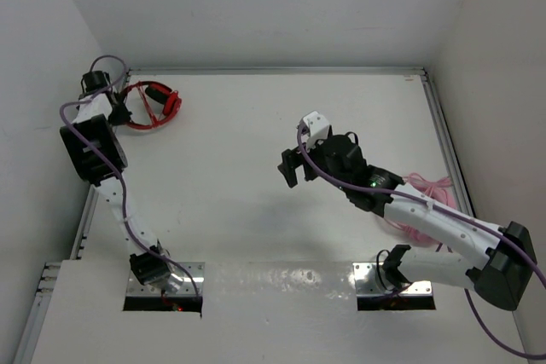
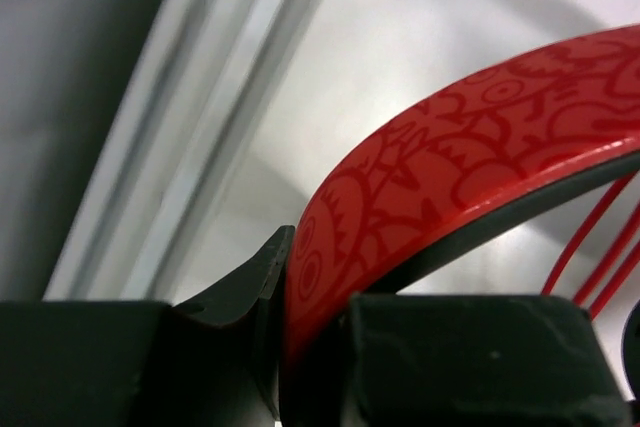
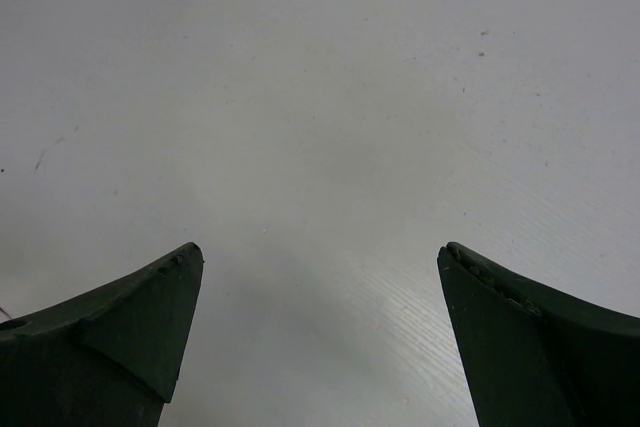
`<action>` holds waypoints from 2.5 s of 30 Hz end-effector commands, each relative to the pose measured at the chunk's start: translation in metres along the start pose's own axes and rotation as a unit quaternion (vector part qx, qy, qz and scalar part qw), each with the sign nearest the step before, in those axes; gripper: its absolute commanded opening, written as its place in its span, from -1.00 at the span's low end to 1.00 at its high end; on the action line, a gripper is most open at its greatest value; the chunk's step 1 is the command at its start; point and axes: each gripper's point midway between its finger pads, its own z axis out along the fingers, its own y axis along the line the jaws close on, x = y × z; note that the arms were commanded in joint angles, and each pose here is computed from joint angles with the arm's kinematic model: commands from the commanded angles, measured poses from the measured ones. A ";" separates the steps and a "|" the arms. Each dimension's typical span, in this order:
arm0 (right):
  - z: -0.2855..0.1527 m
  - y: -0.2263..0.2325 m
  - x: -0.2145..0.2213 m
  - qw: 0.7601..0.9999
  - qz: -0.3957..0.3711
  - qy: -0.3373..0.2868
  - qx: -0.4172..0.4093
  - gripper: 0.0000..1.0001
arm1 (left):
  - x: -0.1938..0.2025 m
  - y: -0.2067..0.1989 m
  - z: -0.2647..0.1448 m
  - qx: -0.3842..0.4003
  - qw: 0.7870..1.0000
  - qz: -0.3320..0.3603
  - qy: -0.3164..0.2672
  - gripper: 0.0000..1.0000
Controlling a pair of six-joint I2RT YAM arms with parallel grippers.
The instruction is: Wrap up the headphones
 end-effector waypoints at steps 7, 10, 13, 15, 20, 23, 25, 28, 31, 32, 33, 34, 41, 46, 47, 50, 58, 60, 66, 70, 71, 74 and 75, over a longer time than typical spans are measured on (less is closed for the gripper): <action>-0.001 0.007 -0.030 0.999 -0.002 -0.039 -0.008 0.98 | -0.008 0.021 -0.061 0.016 0.999 0.000 -0.042 -1.00; -0.001 0.011 -0.033 0.999 -0.003 -0.035 -0.013 0.98 | 0.009 0.030 -0.062 0.006 1.000 -0.007 -0.021 -1.00; -0.004 0.011 -0.029 0.999 -0.005 -0.034 -0.014 0.98 | 0.019 0.040 -0.064 0.001 1.000 -0.012 -0.015 -1.00; -0.007 0.008 -0.026 0.999 -0.002 -0.034 -0.008 0.98 | 0.035 0.046 -0.070 0.003 1.000 -0.015 0.005 -1.00; -0.013 0.005 -0.028 0.999 -0.004 -0.042 -0.003 0.98 | 0.066 0.068 -0.102 -0.002 1.000 0.021 0.018 -1.00; -0.012 0.007 -0.029 0.999 -0.010 -0.045 -0.009 0.98 | 0.097 0.091 -0.123 -0.017 0.998 0.043 0.040 -1.00; -0.011 0.012 -0.029 0.998 -0.014 -0.051 -0.022 0.98 | 0.128 0.110 -0.138 -0.032 0.996 0.051 0.060 -1.00; -0.009 0.018 -0.024 0.998 -0.025 -0.049 -0.041 0.98 | 0.169 0.128 -0.154 -0.056 0.994 0.059 0.073 -1.00; -0.010 0.021 -0.024 0.997 -0.035 -0.049 -0.052 0.98 | 0.194 0.146 -0.163 -0.090 0.992 0.061 0.067 -1.00; -0.013 0.022 -0.026 0.996 -0.035 -0.052 -0.055 0.98 | 0.197 0.149 -0.167 -0.096 0.991 0.065 0.061 -1.00; -0.014 0.021 -0.023 0.997 -0.036 -0.051 -0.055 0.98 | 0.204 0.153 -0.168 -0.099 0.991 0.062 0.064 -1.00; -0.015 0.021 -0.029 0.996 -0.035 -0.065 -0.055 0.98 | 0.209 0.155 -0.168 -0.103 0.991 0.063 0.066 -1.00; -0.028 0.011 -0.027 0.995 -0.029 -0.089 -0.037 0.98 | 0.227 0.174 -0.165 -0.124 0.987 0.068 0.076 -0.55; -0.030 0.010 -0.027 0.995 -0.029 -0.092 -0.034 0.98 | 0.228 0.170 -0.177 -0.117 0.987 0.061 0.089 0.35; -0.031 0.010 -0.028 0.995 -0.030 -0.092 -0.034 0.98 | 0.227 0.169 -0.180 -0.116 0.987 0.063 0.087 0.38; -0.030 0.010 -0.029 0.995 -0.035 -0.092 -0.034 0.98 | 0.218 0.166 -0.196 -0.120 0.988 0.074 0.066 0.42; -0.027 0.014 -0.032 0.994 -0.045 -0.089 -0.043 0.98 | 0.207 0.158 -0.215 -0.096 0.988 0.097 0.078 0.48; -0.028 0.013 -0.032 0.994 -0.047 -0.089 -0.041 0.98 | 0.209 0.160 -0.216 -0.101 0.986 0.102 0.084 0.51; -0.029 0.012 -0.031 0.994 -0.049 -0.088 -0.041 0.98 | 0.191 0.152 -0.216 -0.078 0.991 0.095 0.056 0.04; -0.029 0.013 -0.028 0.995 -0.046 -0.083 -0.043 0.98 | 0.172 0.140 -0.223 -0.051 0.995 0.082 0.036 0.04; -0.030 0.012 -0.028 0.995 -0.045 -0.084 -0.041 0.98 | 0.161 0.140 -0.227 -0.051 0.995 0.083 0.025 0.15; -0.032 0.005 -0.029 0.996 -0.031 -0.086 -0.020 0.98 | 0.135 0.135 -0.240 -0.041 0.996 0.080 0.002 0.30; -0.034 -0.002 -0.032 0.996 -0.019 -0.089 -0.001 0.98 | 0.126 0.133 -0.243 -0.034 0.996 0.081 -0.007 0.31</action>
